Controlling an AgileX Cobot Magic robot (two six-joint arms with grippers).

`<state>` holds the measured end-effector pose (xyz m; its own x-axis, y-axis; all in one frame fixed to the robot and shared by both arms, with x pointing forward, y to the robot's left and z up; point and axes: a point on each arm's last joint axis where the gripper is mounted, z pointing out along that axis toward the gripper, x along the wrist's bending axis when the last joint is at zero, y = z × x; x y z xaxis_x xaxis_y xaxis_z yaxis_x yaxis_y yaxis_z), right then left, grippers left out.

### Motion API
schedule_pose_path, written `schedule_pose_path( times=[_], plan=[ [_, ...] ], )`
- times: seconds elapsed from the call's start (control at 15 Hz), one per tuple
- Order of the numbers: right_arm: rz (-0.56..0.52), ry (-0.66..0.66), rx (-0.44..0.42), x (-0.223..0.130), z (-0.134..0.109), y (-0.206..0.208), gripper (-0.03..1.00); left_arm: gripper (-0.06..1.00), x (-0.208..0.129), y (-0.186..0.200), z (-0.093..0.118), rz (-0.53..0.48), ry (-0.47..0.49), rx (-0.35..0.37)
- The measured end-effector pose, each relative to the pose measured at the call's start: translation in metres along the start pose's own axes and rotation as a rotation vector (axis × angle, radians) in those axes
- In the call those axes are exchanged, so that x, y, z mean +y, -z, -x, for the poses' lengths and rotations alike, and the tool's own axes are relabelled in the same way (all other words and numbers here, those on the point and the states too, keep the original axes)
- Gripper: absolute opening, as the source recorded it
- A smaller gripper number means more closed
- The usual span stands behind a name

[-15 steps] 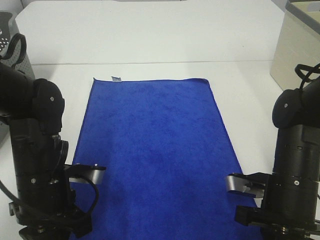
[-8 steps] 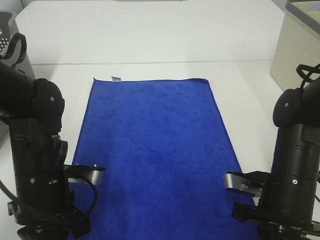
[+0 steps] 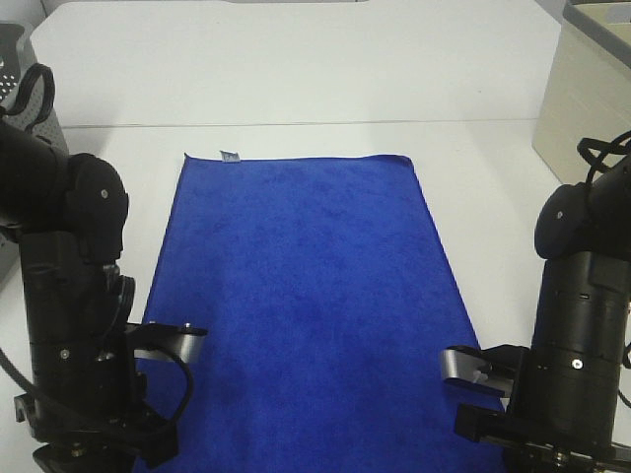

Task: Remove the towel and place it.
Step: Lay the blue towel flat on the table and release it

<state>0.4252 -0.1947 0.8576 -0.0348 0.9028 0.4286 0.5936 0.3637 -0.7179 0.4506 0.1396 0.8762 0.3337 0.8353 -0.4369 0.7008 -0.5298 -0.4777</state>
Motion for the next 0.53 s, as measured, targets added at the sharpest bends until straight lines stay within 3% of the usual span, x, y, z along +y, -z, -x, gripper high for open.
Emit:
schedule_pose_path(
  times=[0.4,0.53],
  plan=[
    [0.001,-0.001,0.004,0.0001,-0.0003,0.0,0.16,0.09,-0.0001,0.0002,0.0002,-0.002,0.003,-0.002],
    [0.001,-0.001,0.004,0.0001,-0.0003,0.0,0.21,0.17,0.0003,0.0002,0.0013,0.002,0.011,-0.013]
  ],
)
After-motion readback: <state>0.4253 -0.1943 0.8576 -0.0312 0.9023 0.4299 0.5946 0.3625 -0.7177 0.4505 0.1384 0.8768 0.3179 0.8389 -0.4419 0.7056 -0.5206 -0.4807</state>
